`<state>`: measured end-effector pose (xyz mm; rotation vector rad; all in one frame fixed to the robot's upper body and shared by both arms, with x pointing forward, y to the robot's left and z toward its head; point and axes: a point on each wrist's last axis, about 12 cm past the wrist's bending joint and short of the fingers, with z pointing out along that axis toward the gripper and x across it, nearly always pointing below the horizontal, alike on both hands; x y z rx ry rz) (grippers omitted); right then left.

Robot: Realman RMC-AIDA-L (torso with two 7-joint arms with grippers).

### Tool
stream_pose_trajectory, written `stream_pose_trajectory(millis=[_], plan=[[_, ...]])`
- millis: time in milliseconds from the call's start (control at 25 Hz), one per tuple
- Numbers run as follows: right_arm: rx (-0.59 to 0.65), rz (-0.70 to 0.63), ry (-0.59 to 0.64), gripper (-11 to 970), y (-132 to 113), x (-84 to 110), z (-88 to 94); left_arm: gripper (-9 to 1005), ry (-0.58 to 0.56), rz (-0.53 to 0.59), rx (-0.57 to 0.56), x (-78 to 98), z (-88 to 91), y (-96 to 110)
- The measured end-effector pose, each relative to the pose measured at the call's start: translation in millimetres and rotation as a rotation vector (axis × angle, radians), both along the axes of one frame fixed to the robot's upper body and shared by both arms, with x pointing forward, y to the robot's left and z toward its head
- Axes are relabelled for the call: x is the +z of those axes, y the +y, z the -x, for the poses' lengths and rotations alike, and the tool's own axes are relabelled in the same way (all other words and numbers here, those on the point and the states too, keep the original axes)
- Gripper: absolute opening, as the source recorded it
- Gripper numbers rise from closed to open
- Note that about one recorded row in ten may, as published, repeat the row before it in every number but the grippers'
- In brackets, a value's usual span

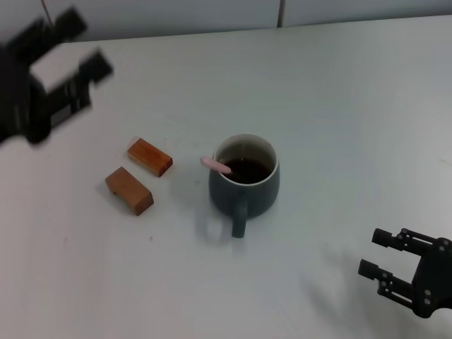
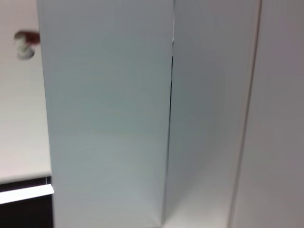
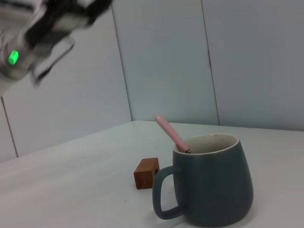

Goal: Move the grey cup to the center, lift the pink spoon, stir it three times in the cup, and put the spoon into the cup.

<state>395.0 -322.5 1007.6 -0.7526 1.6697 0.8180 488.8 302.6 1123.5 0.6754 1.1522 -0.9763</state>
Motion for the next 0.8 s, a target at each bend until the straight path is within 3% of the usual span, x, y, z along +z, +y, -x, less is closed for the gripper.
stream_pose_trajectory(millis=[160,360,800], plan=[[-0.012,0.004,-0.006,587,-1,0.0,-0.5,715,-0.060,-0.133,0.053,-39.0,32.2,2],[-0.024,0.003,-0.014,587,-3,0.8,-0.9,819,-0.031,-0.218,0.030,-70.1,59.4,-5],[-0.026,0.009,-0.040,587,-2,2.2,-3.7,848,0.058,-0.339,-0.020,-97.2,72.4,-14]])
